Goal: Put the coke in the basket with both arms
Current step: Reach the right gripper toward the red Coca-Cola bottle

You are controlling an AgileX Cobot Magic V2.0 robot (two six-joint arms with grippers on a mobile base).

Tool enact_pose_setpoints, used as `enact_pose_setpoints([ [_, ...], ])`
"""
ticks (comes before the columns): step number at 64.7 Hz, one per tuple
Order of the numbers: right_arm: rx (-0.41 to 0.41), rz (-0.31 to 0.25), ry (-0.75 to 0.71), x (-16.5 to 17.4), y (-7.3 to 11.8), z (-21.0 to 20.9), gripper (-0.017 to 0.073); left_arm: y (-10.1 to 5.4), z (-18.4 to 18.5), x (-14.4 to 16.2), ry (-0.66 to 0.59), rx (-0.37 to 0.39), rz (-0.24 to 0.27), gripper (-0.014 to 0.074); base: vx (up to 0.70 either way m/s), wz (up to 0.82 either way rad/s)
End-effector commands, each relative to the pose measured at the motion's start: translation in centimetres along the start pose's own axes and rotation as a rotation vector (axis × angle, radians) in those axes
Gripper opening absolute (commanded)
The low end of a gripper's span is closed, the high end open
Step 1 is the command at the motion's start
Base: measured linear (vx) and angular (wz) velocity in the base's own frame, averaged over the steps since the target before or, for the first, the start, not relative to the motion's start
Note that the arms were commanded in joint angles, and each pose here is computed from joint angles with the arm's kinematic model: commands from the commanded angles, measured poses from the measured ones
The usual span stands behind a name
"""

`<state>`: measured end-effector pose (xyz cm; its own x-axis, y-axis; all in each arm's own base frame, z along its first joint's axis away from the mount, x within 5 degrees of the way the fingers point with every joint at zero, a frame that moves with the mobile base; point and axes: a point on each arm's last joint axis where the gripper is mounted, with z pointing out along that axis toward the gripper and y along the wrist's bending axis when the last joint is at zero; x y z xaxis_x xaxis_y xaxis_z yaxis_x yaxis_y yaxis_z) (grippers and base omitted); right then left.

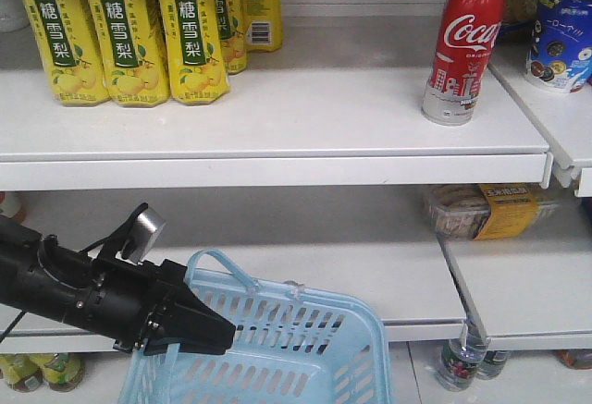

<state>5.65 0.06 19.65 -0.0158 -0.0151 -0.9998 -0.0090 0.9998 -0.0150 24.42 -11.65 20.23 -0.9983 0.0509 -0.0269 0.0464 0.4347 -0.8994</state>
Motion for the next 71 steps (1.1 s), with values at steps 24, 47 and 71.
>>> enact_pose_setpoints([
  [24,0.009,0.036,-0.133,-1.6,-0.1,-0.3,-0.001,-2.1,-0.6,-0.2,-0.046,0.089,0.045,-0.0006,0.0,0.0],
  [47,-0.001,-0.002,0.002,-9.4,-0.1,1.8,-0.001,-2.1,-0.6,-0.2,-0.046,0.089,0.045,-0.0006,0.0,0.0],
  [71,0.004,-0.007,0.058,-10.0,-0.2,5.0,-0.0008,-2.1,-0.6,-0.2,-0.046,0.089,0.045,-0.0006,0.0,0.0],
])
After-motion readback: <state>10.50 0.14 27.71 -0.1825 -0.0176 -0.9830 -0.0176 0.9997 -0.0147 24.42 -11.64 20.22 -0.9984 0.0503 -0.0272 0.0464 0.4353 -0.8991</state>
